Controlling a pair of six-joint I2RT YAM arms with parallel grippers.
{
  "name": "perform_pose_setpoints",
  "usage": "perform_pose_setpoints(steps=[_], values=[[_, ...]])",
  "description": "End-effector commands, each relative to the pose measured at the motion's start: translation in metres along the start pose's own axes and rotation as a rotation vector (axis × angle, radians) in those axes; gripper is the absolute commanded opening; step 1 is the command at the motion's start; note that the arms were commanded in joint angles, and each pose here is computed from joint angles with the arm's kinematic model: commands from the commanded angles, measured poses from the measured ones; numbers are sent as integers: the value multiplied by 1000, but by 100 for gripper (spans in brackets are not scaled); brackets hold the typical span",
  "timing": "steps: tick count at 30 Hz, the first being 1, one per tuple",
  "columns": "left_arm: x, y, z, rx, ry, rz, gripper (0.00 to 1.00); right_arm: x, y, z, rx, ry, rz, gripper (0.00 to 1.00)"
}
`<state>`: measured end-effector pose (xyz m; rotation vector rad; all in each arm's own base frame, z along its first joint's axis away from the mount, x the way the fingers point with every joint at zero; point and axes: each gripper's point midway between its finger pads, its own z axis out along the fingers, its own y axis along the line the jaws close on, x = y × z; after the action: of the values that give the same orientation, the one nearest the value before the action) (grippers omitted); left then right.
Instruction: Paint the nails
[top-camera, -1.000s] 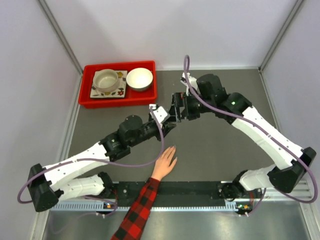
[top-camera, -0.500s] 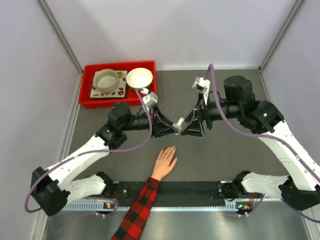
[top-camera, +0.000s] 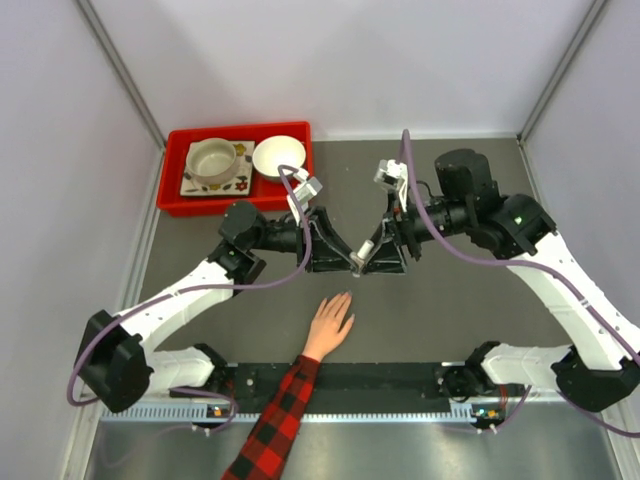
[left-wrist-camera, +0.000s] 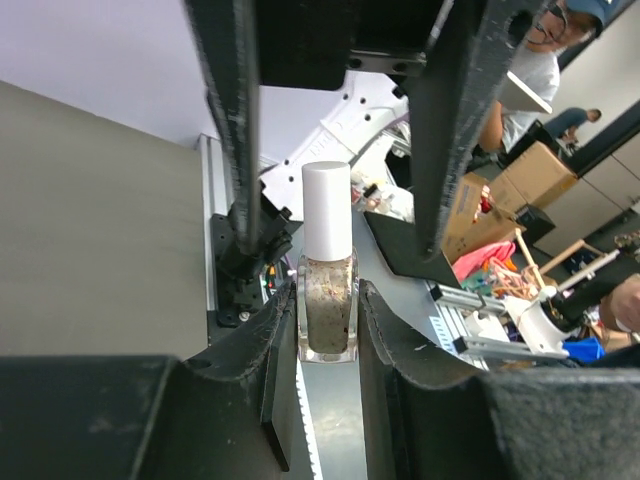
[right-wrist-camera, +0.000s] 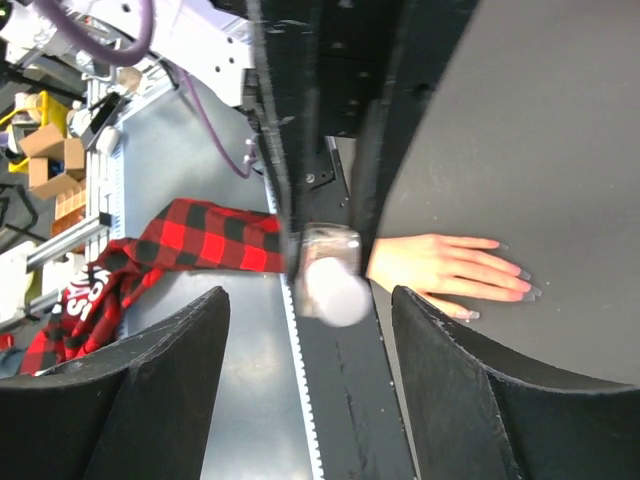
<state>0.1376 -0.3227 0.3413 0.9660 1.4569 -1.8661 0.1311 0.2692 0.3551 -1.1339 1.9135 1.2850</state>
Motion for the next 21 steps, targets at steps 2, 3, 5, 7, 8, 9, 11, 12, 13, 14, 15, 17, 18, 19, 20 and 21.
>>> perform_pose_setpoints(steps=[2, 3, 5, 7, 8, 9, 11, 12, 13, 14, 15, 17, 18, 19, 20, 21], values=[[-5, -23, -1, 73, 9, 94, 0, -13, -6, -5, 61, -42, -50, 66], [-5, -22, -1, 72, 13, 96, 0, -14, -8, -6, 66, -46, -45, 66], [-2, -19, -1, 68, 20, 90, 0, -18, -5, -6, 51, -53, -44, 64], [1, -16, -1, 70, 29, 84, 0, -20, -2, -5, 28, -53, -48, 52], [1, -16, -1, 71, 30, 85, 0, -20, -1, -5, 19, -53, -50, 50], [1, -17, -1, 72, 31, 85, 0, -20, 1, -4, 7, -48, -47, 49], [1, -17, -1, 76, 36, 87, 0, -20, 4, -2, -22, -44, -50, 49], [1, -19, -1, 80, 38, 89, 0, -22, 4, -2, -28, -46, -54, 50], [1, -19, -1, 82, 40, 90, 0, -21, 4, -1, -34, -45, -51, 50], [1, -19, -1, 85, 44, 91, 0, -22, 5, 0, -40, -46, -53, 50], [2, -18, 0, 84, 47, 87, 0, -23, 5, 0, -47, -48, -55, 49], [2, -17, 0, 86, 51, 89, 0, -23, 6, 3, -71, -39, -46, 44], [1, -17, 0, 86, 51, 91, 0, -23, 6, 3, -74, -36, -41, 38], [2, -16, 0, 83, 54, 92, 0, -23, 6, 3, -71, -36, -36, 33], [0, -15, 1, 73, 50, 97, 0, -22, 3, 5, -66, -33, -29, 27], [-4, -12, 2, 58, 47, 152, 0, -22, 2, 6, -64, -29, -20, 13]])
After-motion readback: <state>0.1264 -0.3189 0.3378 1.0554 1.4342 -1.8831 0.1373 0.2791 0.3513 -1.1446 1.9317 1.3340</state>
